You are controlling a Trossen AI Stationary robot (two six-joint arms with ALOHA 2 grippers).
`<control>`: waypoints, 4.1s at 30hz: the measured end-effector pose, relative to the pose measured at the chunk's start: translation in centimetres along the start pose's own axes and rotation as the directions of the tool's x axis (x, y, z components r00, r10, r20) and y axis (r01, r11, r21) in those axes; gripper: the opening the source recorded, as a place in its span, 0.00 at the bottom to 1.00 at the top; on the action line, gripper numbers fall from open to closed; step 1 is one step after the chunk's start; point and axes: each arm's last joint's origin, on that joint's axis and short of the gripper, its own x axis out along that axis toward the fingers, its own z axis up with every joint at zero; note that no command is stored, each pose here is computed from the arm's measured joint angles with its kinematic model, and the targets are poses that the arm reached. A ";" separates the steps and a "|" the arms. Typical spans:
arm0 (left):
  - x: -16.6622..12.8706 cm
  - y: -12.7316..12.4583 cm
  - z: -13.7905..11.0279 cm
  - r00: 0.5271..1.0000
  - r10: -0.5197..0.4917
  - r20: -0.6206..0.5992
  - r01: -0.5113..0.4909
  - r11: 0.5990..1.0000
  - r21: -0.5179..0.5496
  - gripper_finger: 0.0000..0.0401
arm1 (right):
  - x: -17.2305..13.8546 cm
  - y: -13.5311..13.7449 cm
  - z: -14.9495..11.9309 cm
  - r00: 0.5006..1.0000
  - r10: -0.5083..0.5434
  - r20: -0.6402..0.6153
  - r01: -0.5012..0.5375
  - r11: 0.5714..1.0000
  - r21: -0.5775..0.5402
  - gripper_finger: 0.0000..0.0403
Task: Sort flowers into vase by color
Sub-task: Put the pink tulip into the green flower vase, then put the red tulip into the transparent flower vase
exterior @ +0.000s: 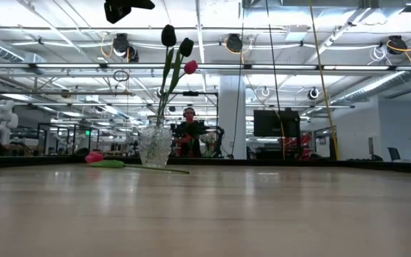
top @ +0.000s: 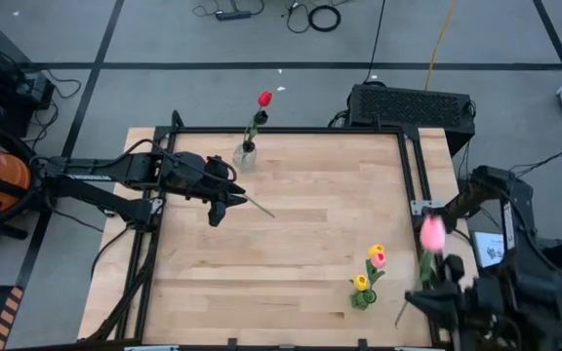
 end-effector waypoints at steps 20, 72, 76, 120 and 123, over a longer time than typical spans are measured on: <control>0.0 0.0 0.0 1.000 0.000 0.000 0.000 1.000 -0.001 0.33 | 0.3 -2.7 -9.4 1.000 -0.012 -0.001 0.012 0.988 -0.157 0.00; 0.0 0.0 0.0 1.000 -0.002 0.003 0.002 0.999 -0.053 0.33 | 2.1 -10.8 -19.7 0.963 -0.224 -0.152 0.166 0.932 -0.321 0.00; 0.0 0.0 0.0 1.000 -0.001 0.003 0.002 0.999 -0.053 0.33 | 2.0 -10.7 -19.8 0.963 -0.218 -0.158 0.158 0.932 -0.326 0.00; 0.0 0.0 0.0 1.000 -0.002 0.004 0.002 0.999 -0.054 0.33 | 1.5 -5.3 -3.8 0.726 -0.264 -0.635 0.239 0.963 -0.127 0.17; 0.0 0.0 0.0 1.000 -0.002 0.004 0.002 0.999 -0.054 0.33 | 2.2 -6.3 -1.4 0.810 -0.222 -0.543 0.223 0.973 -0.065 0.14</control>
